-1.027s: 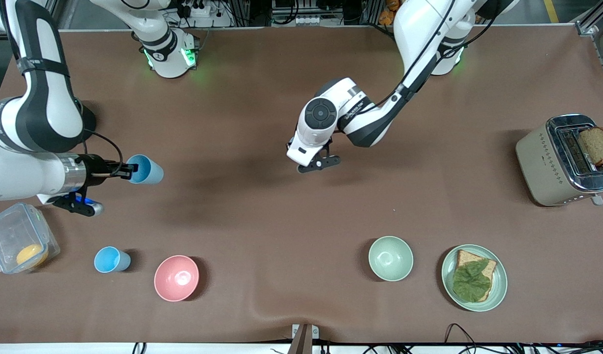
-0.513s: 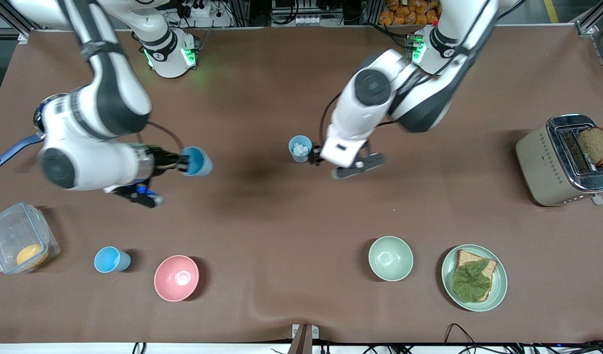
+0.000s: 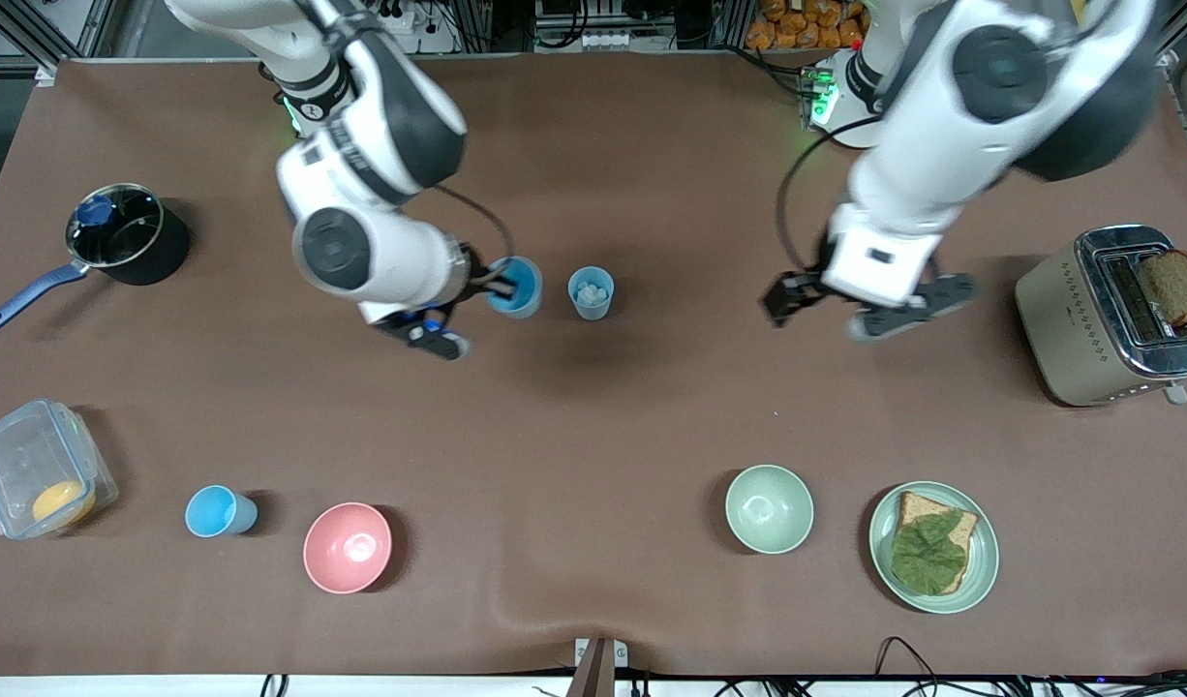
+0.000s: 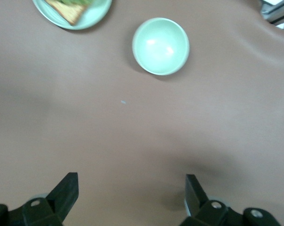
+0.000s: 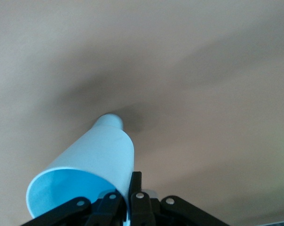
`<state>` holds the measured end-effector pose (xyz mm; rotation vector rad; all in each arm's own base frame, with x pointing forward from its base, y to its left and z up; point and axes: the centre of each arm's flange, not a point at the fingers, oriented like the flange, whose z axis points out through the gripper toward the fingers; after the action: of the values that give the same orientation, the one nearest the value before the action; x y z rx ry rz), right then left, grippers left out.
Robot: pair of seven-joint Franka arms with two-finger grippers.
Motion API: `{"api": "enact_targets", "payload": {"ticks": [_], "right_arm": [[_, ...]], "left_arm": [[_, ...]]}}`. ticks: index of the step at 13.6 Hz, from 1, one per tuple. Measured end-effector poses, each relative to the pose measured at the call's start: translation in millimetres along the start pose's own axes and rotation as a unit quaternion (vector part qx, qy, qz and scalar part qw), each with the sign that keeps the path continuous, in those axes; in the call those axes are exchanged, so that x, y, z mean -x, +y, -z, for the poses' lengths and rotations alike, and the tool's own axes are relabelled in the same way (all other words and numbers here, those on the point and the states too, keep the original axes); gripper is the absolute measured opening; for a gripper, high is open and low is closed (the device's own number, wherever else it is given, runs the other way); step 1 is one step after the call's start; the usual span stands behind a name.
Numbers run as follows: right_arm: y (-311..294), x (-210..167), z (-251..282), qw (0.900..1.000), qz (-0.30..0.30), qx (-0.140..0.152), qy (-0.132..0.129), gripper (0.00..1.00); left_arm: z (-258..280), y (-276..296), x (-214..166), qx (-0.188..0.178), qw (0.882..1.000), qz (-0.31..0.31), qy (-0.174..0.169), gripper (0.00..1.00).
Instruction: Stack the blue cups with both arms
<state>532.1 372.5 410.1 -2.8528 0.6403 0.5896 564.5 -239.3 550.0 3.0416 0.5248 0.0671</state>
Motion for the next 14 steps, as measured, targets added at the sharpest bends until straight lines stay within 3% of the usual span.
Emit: {"api": "enact_targets", "payload": {"ticks": [3, 5, 10, 14], "right_arm": [[-18.2, 10.3, -38.0, 1.000, -0.012, -0.019, 0.006, 0.05], [-25.2, 16.1, -72.9, 1.000, -0.014, -0.011, 0.007, 0.05], [-24.2, 30.3, -120.6, 0.999, -0.030, 0.014, 0.000, 0.05], [-23.8, 33.7, -134.7, 0.999, -0.034, 0.009, 0.010, 0.05]], "left_arm": [[16.1, -75.3, -43.7, -0.017, 0.999, -0.050, -0.004, 1.00], [17.9, -113.8, -62.9, -0.025, 0.998, -0.064, -0.012, 1.00], [19.4, -131.7, -67.7, -0.031, 0.997, -0.071, -0.021, 1.00], [31.4, -138.0, -65.4, -0.032, 0.997, -0.076, -0.013, 1.00]]}}
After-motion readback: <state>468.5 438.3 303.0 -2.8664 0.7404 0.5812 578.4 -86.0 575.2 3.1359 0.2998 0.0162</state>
